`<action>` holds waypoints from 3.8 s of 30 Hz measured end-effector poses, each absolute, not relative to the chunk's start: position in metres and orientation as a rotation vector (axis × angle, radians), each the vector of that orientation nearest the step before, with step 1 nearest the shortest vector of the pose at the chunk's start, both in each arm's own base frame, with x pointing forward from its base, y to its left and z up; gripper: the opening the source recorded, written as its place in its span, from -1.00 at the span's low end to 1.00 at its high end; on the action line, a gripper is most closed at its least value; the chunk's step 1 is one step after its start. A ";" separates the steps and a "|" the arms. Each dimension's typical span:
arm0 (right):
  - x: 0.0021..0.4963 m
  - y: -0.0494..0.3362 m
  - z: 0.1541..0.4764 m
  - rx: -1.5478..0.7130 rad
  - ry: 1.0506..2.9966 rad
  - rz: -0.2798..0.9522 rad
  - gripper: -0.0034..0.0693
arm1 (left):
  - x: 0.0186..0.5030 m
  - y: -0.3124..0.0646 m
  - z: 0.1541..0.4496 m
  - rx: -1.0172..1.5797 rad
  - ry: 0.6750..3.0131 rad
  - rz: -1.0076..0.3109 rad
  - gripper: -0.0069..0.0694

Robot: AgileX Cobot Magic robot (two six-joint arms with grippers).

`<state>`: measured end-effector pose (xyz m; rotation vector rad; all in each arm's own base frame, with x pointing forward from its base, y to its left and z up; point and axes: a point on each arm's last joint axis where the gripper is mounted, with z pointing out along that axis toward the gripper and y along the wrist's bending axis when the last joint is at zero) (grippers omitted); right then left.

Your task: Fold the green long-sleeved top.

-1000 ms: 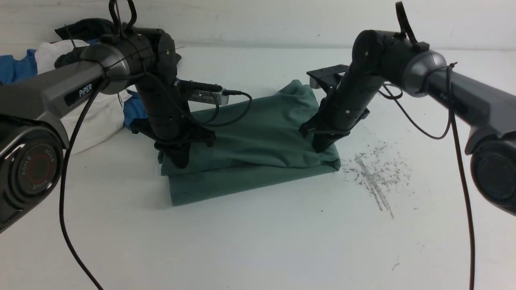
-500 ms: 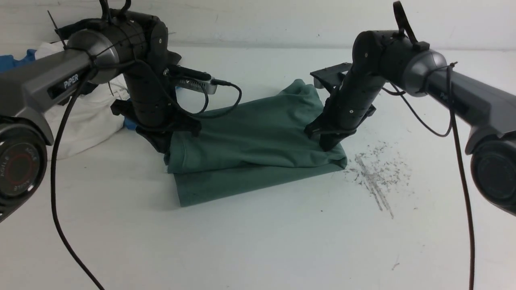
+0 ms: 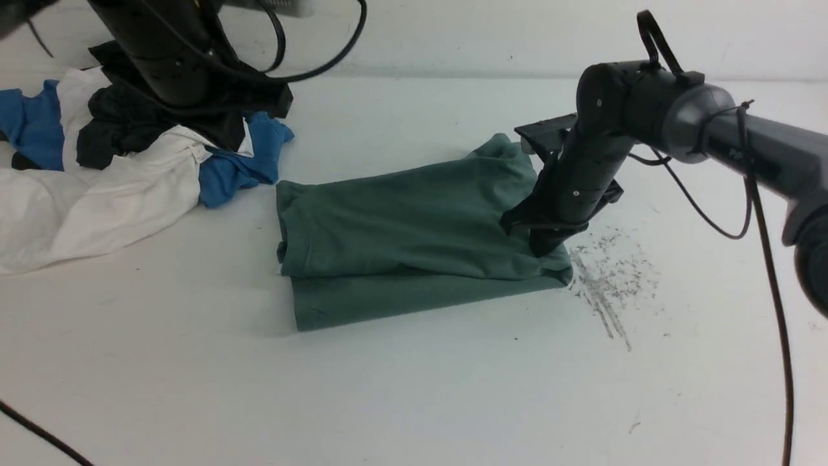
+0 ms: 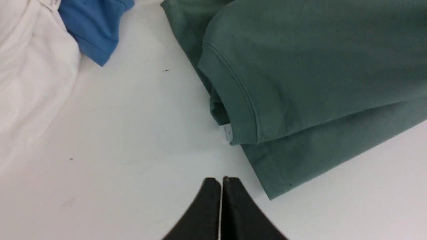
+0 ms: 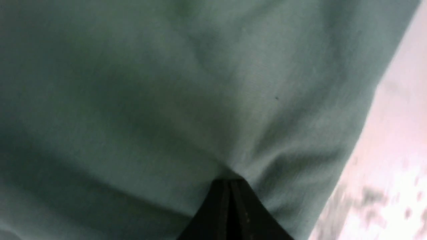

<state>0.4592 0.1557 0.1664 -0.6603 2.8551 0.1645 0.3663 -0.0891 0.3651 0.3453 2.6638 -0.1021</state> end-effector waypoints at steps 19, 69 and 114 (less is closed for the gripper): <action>0.365 0.110 0.201 -0.530 3.061 0.096 -0.95 | 0.264 -0.067 0.423 0.369 2.524 -0.144 -0.83; -0.011 -0.004 0.360 -0.132 1.142 0.279 -0.95 | 0.092 -0.040 0.388 0.280 2.098 -0.398 -0.83; -0.008 -0.003 0.356 -0.136 1.174 0.274 -0.95 | 0.052 0.000 0.215 0.117 1.789 0.064 -0.83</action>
